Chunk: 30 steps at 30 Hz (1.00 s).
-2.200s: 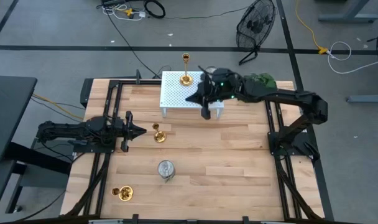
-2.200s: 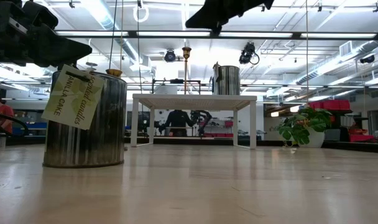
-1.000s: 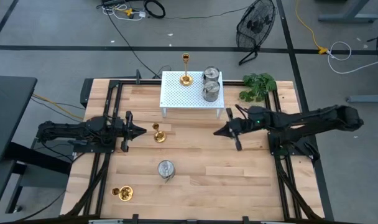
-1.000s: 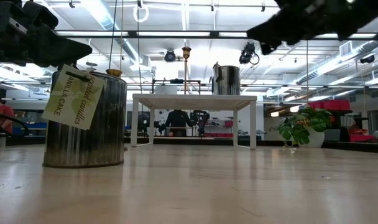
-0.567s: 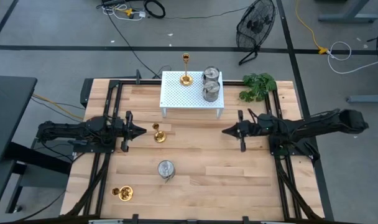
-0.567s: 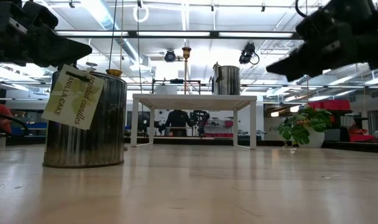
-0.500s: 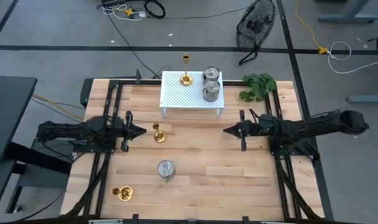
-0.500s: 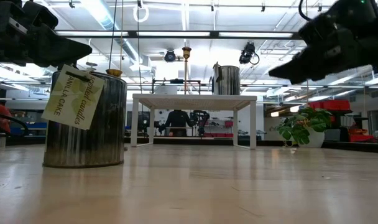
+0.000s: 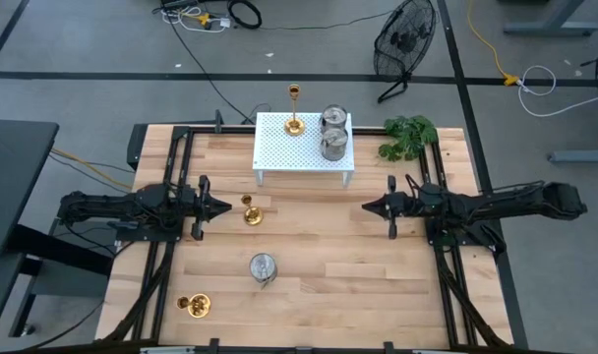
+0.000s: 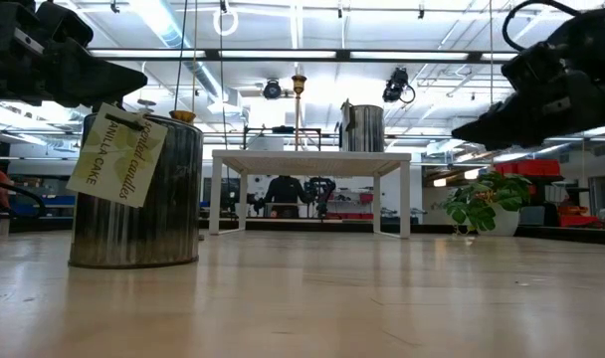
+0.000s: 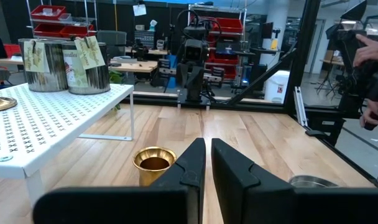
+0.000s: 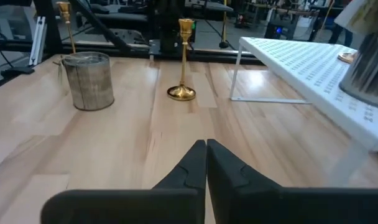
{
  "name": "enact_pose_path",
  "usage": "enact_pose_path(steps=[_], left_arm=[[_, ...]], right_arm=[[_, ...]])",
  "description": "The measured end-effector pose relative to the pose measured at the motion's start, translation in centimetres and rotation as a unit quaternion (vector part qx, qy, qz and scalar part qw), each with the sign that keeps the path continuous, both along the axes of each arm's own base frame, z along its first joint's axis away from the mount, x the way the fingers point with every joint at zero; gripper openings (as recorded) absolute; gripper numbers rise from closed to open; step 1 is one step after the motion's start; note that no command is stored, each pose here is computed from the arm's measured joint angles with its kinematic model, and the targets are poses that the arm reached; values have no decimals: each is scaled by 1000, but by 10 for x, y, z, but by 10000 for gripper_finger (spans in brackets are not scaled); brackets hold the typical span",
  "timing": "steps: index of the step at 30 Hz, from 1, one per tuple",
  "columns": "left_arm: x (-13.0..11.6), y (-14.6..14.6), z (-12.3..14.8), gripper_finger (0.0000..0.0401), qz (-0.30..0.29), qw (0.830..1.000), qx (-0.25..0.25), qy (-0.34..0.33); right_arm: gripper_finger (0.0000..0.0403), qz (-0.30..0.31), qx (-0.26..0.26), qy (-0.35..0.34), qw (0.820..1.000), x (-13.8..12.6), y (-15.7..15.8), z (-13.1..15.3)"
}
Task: Pick & Place candle stick holders
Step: Adjust the candle holder on the shelf
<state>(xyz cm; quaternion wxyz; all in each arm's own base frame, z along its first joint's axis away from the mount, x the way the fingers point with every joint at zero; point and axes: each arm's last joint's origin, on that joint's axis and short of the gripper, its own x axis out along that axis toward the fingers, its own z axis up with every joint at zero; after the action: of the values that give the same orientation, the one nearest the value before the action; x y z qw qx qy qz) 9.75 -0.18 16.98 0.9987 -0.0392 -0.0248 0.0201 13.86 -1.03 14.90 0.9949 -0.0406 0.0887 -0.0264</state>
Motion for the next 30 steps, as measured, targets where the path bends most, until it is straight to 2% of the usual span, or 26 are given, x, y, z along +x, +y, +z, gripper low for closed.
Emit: enact_pose_path(steps=[3, 10, 16, 30], left_arm=[[0, 0, 0, 32, 0, 1000, 0, 0], [0, 0, 0, 32, 0, 1000, 0, 0], [0, 0, 0, 32, 0, 1000, 0, 0], [0, 0, 0, 32, 0, 1000, 0, 0]], right_arm=[[17, 0, 1, 15, 1000, -2, 0, -3], [17, 0, -4, -5, 1000, -5, 0, 3], [17, 4, -29, -12, 999, -10, 1, 6], [17, 3, -33, -55, 998, -26, 2, 15]])
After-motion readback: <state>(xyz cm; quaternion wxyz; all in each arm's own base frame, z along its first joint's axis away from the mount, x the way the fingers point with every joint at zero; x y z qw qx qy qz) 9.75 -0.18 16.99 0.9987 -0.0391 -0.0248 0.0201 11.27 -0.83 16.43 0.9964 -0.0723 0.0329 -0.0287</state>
